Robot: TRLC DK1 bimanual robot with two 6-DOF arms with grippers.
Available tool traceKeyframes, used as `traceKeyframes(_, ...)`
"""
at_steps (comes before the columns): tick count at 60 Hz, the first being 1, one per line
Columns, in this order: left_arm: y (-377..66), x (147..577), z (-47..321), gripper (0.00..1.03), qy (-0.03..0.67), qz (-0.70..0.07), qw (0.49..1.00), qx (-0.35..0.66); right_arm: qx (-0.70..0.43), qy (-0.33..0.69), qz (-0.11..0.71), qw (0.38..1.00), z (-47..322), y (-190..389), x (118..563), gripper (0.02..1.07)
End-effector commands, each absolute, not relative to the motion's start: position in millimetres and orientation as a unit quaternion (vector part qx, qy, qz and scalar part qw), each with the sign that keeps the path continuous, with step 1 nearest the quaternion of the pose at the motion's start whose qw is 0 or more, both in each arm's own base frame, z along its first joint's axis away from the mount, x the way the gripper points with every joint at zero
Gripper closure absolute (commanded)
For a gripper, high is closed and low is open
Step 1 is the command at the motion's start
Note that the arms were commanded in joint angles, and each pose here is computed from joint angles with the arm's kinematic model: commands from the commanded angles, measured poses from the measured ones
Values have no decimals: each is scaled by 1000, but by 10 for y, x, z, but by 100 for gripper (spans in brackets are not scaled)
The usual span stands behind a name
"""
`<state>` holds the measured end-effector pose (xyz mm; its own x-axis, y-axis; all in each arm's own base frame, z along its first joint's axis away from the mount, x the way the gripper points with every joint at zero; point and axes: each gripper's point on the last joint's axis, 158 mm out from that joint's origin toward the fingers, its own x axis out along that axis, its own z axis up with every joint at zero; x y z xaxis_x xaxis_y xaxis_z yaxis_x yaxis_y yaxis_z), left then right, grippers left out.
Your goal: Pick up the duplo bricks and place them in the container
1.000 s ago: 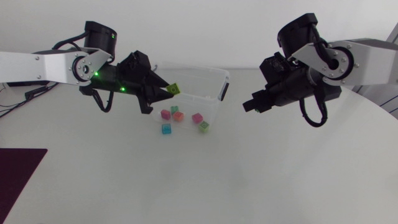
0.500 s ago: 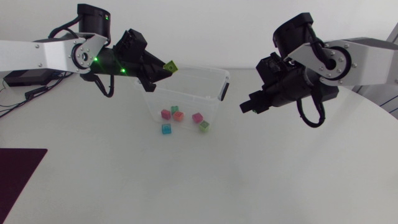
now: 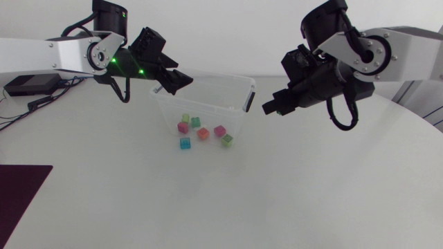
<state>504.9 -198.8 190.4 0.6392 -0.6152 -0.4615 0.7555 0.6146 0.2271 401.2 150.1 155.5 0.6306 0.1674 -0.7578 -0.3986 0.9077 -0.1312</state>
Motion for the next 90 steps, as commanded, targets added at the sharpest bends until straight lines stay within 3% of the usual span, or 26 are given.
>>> traceKeyframes(1, -1918, 5042, 2107, 4, 168, -371, 894, 186, -142, 397, 157, 893, 1582, 1586, 4105, 75)
traceKeyframes(26, -1534, 4599, 2369, 4, 167, -322, 917, 164, -151, 348, 183, 907, 1845, 2014, 4505, 75)
traceKeyframes(49, -1373, 4197, 1843, 4, 198, -316, 913, 163, -182, 318, 232, 901, 1860, 2598, 4631, 73)
traceKeyframes(59, -1328, 4066, 1469, 4, 223, -317, 909, 156, -197, 328, 235, 893, 1678, 2721, 4774, 71)
traceKeyframes(62, -1328, 4057, 1336, 4, 232, -316, 907, 153, -198, 332, 235, 892, 1631, 2735, 4804, 57)
traceKeyframes(66, -1349, 4041, 1163, 4, 249, -320, 902, 150, -201, 337, 232, 890, 1580, 2744, 4823, 30)
traceKeyframes(69, -1360, 4070, 1059, 4, 255, -318, 902, 146, -202, 338, 233, 889, 1565, 2755, 4825, 16)
traceKeyframes(76, -1379, 4141, 880, 4, 272, -315, 900, 133, -206, 338, 231, 889, 1589, 2758, 4794, 14)
traceKeyframes(90, -1465, 4272, 602, 4, 300, -306, 897, 111, -180, 301, 211, 912, 2081, 2420, 4645, 14)
